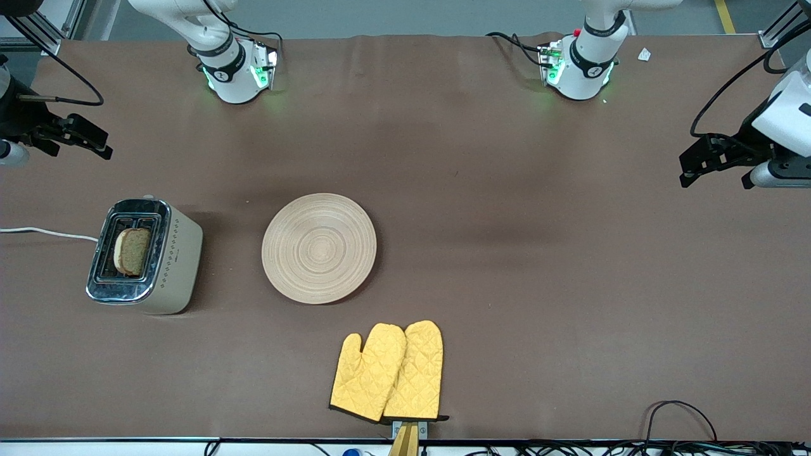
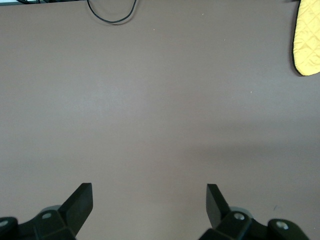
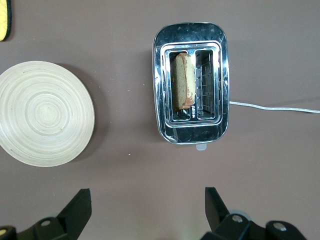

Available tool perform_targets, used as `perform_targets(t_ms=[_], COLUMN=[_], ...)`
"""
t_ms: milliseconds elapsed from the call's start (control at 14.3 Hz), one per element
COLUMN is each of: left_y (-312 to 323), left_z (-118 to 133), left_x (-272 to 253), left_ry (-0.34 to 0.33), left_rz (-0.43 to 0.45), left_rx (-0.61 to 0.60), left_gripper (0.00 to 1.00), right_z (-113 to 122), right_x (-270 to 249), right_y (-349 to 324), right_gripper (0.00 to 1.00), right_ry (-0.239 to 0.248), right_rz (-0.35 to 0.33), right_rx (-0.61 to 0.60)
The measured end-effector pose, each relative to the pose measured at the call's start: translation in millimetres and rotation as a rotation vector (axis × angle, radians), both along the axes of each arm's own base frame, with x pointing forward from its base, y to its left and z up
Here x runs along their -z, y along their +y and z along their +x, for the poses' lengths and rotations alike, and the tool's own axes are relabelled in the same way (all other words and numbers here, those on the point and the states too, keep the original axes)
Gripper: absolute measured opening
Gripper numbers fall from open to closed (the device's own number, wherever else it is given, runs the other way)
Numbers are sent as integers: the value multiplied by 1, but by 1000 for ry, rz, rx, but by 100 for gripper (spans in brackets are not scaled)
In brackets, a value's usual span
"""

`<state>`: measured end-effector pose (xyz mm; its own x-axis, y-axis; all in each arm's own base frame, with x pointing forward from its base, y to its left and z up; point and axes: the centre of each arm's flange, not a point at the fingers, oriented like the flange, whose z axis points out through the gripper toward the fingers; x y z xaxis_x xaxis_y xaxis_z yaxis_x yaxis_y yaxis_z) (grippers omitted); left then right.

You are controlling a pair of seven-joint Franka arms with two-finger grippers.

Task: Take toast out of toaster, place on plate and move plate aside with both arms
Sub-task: 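Reach the right gripper down toward the toast in the toaster slot, then grasp the toast slice in the toaster with the right gripper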

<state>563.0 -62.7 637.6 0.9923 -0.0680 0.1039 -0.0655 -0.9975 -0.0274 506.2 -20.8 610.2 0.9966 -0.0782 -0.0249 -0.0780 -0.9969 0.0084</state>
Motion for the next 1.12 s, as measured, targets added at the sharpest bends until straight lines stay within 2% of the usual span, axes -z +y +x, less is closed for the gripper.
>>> perform_targets(t_ms=[420,631,911,1121], left_y=[8,8,8,8], left_z=[1,1,1,1], left_x=[0,0,0,0], left_ry=[0,0,-1,0], left_rz=[0,-1,-2,-2], left_rx=[-14,-20,-30,-36], left_gripper=[100,100,100,100], right_z=[3,10,22,44], right_x=[14,80,167,221], right_y=[-4,-27,-42,-48], right_gripper=[100,100,100,100], right_ry=[-9,-29,17,16], right_rz=[-1,-7,-11,-35], right_rx=[7,19,15,7])
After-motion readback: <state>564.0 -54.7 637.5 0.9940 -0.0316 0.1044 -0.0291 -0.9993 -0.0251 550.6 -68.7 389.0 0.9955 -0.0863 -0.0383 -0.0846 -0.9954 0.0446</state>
